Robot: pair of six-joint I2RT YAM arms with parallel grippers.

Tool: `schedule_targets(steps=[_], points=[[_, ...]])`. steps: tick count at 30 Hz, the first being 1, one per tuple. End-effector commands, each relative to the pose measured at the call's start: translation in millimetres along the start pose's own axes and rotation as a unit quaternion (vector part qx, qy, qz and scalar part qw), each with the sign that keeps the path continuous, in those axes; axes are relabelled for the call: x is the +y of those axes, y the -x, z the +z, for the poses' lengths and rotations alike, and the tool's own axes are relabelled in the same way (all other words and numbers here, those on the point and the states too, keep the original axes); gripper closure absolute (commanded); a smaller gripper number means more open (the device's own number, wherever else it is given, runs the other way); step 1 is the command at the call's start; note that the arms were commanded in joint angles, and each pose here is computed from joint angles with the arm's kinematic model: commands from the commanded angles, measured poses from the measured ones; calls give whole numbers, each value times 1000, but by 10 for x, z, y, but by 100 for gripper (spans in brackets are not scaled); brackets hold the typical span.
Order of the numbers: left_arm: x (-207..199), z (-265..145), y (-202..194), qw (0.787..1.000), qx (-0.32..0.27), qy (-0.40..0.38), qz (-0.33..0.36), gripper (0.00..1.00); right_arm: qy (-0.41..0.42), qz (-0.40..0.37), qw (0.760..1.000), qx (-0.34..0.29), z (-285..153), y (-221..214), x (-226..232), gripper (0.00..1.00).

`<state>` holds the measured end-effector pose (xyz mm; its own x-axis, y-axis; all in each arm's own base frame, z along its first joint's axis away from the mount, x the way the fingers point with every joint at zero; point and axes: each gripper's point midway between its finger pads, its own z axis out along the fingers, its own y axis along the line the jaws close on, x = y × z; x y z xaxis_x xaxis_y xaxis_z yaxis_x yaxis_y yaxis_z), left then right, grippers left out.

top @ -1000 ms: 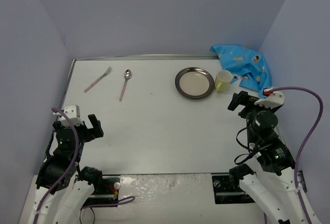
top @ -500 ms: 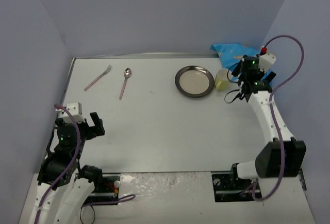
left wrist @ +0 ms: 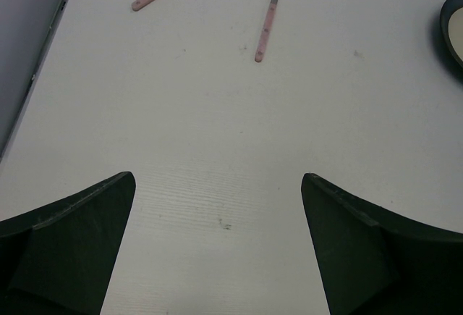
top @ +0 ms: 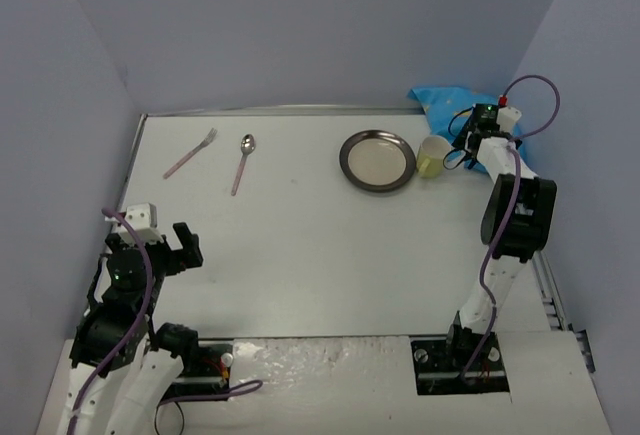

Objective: Set the dinner table for one person

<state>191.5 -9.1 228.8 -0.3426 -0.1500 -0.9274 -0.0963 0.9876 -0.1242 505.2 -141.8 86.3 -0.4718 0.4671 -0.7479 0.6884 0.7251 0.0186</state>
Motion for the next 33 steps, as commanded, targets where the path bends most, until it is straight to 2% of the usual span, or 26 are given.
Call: schedule_targets(steps=[1,13,19,23,24,26,29,31,32,33], points=[[20,5,182,1000,-26,11,-5,3,26,11,999,-46,123,403,73,0],[56,22,174,999,-25,22,-3,3,30,-23,999,-13,642,-52,38,2],[61,32,161,999,-21,24,-4,3,39,-27,999,-14,759,-128,27,9],[60,32,160,999,-21,24,-4,3,45,-33,998,-23,781,-92,-1,21],[61,32,161,999,-21,24,-4,3,48,-28,998,-21,794,-89,-21,27],[62,34,159,999,-20,25,-4,3,49,-22,998,-22,792,-75,-48,49],[61,32,160,999,-21,25,-5,3,49,-23,998,-37,705,55,-67,74],[55,32,155,1000,-20,23,-4,3,51,-24,997,-55,597,217,-69,87],[58,32,156,1000,-21,23,-4,3,51,-26,997,-58,582,237,-71,88],[57,31,158,1000,-21,23,-4,3,52,-22,996,-72,474,375,-77,94]])
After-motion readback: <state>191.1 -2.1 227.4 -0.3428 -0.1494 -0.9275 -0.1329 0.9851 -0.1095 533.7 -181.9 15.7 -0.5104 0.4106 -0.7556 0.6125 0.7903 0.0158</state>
